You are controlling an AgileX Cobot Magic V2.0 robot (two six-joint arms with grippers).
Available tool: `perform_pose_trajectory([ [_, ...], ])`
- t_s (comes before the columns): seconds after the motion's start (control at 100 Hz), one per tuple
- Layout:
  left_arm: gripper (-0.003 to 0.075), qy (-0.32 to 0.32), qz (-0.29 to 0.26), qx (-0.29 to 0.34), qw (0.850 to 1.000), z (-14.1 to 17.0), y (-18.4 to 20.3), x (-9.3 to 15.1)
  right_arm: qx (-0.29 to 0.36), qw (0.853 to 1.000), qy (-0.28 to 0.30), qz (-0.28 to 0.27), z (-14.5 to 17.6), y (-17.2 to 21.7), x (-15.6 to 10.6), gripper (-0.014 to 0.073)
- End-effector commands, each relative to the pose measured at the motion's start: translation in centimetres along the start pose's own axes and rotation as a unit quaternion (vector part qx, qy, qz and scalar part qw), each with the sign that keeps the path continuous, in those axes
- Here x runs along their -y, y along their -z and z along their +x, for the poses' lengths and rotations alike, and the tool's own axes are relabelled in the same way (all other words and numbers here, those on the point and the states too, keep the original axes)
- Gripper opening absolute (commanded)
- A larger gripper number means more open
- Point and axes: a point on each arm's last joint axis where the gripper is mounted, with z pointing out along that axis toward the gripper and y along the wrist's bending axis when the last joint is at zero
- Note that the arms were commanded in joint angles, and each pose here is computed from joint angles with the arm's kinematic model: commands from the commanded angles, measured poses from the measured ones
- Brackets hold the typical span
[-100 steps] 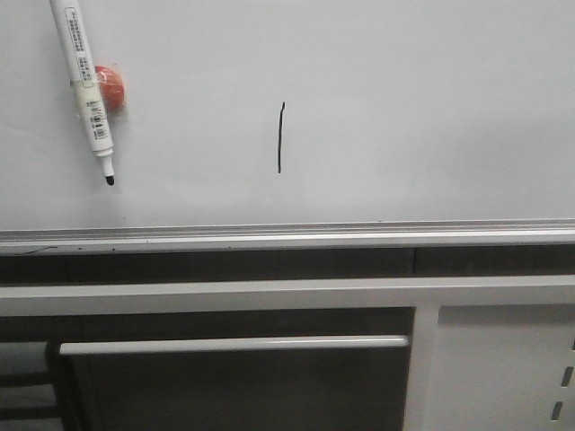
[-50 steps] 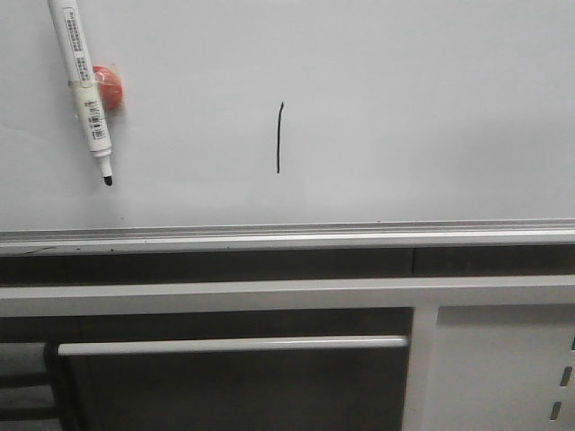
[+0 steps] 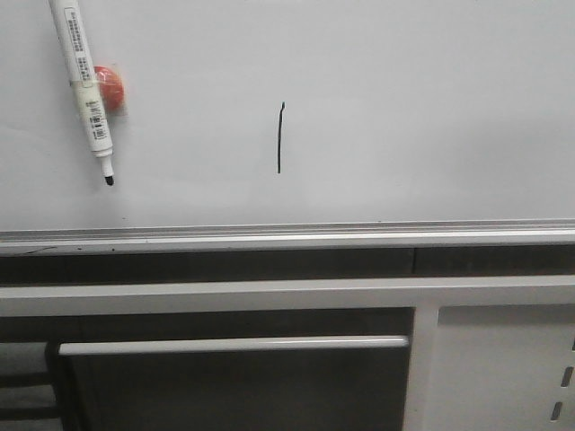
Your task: Write number 1 on whiteboard
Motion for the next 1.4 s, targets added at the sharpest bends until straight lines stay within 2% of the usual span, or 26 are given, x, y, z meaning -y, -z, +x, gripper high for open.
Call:
perform_pose_trajectory([
  [0.0, -0.002, 0.013, -0.031, 0.054, 0.998, -1.3, 0.0, -0.4, 0.019, 1.0, -0.003, 0.006, -1.0, 0.1, 0.0, -0.0064],
  [0.14, -0.002, 0.027, -0.087, 0.063, 0.994, 0.0, 0.2, -1.3, 0.019, 1.0, -0.003, 0.006, -1.0, 0.1, 0.0, -0.0064],
  [0.29, -0.002, -0.028, -0.093, 0.071, 0.993, 0.2, 0.7, -1.3, 0.019, 1.0, -0.003, 0.006, -1.0, 0.1, 0.0, -0.0064],
  [0.5, -0.002, -0.001, -0.118, 0.057, 0.991, 0.6, 0.8, -1.6, 0.019, 1.0, -0.003, 0.006, -1.0, 0.1, 0.0, -0.0064],
  [0.83, -0.002, 0.001, -0.115, 0.021, 0.993, 1.5, 1.4, -1.4, 0.017, 1.0, -0.003, 0.005, -0.9, 0.1, 0.0, -0.0064],
  [1.39, -0.002, 0.008, -0.115, 0.025, 0.993, 1.4, 1.4, -1.4, 0.017, 1.0, -0.003, 0.004, -0.9, 0.1, 0.0, -0.0064],
])
